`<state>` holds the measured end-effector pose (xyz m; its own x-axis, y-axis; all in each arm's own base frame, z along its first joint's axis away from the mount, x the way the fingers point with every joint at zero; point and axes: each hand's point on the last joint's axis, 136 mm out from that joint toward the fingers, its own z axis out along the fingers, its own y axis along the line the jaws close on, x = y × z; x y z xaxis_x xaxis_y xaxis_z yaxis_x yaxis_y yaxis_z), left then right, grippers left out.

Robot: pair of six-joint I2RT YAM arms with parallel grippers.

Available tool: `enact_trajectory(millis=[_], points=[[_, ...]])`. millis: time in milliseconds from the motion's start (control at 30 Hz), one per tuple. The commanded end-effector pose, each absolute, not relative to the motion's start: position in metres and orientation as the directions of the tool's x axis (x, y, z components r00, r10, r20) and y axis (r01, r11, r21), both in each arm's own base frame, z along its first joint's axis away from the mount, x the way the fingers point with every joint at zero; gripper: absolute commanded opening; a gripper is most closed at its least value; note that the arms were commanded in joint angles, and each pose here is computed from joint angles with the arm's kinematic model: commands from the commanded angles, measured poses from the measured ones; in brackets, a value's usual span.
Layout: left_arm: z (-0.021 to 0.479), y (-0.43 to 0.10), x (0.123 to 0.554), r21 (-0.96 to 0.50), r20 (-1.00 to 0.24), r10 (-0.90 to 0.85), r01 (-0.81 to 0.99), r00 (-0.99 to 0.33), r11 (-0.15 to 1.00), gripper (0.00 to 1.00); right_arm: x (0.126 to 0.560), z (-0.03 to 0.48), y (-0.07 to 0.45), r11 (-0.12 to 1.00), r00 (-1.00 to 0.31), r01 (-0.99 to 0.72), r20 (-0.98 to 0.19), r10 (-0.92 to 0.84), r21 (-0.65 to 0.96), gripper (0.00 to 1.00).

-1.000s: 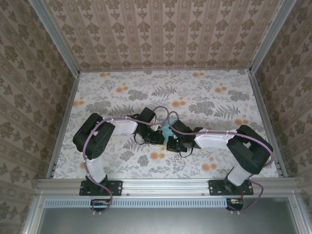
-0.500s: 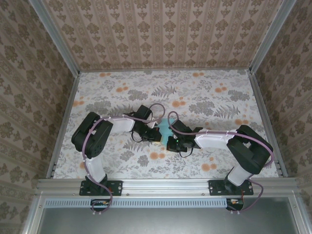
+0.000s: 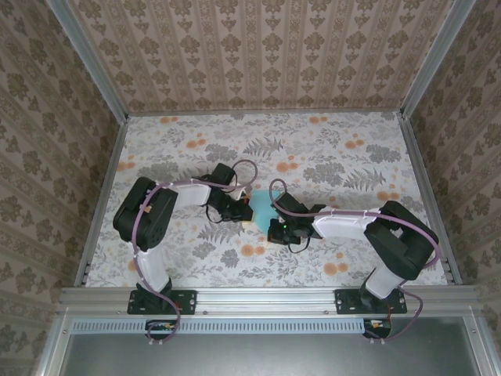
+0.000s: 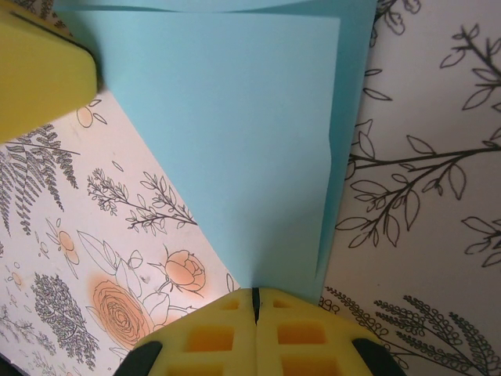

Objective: Fold a paper plane with a square sheet of paper (fold left side to right side)
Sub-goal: Third fold the triangle at the center of the table, then fourth fold the wing at the center of the table.

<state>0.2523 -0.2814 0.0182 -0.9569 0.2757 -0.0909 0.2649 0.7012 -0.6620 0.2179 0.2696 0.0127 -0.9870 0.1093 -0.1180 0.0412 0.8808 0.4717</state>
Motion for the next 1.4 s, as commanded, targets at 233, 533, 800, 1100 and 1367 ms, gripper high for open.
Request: enact_trajectory(millis=[233,533,800,1100,1367], points=[[-0.004,-0.246,0.283,-0.548,-0.098,0.224,0.24,-0.97,0.801,0.05,0.18,-0.022,0.228,0.95,-0.996,0.082,0.008,0.084,0.302,0.0],[0.014,-0.241,0.286,-0.552,-0.136,0.206,0.247,-0.969,0.796,0.1,0.193,-0.009,0.242,0.928,-0.996,0.053,-0.046,0.075,0.369,0.0],[0.048,-0.234,0.27,-0.588,-0.195,0.13,0.222,-0.972,0.777,0.32,0.225,0.047,0.254,0.901,-0.963,-0.112,-0.269,0.005,0.419,0.13],[0.069,-0.235,0.247,-0.702,-0.189,-0.011,0.127,-0.982,0.701,0.47,0.253,0.072,0.236,0.879,-0.887,-0.312,-0.443,-0.132,0.362,0.45],[0.066,-0.25,0.247,-0.746,-0.161,-0.042,0.094,-0.986,0.66,0.51,0.284,0.065,0.258,0.818,-0.876,-0.367,-0.462,-0.142,0.444,0.45]])
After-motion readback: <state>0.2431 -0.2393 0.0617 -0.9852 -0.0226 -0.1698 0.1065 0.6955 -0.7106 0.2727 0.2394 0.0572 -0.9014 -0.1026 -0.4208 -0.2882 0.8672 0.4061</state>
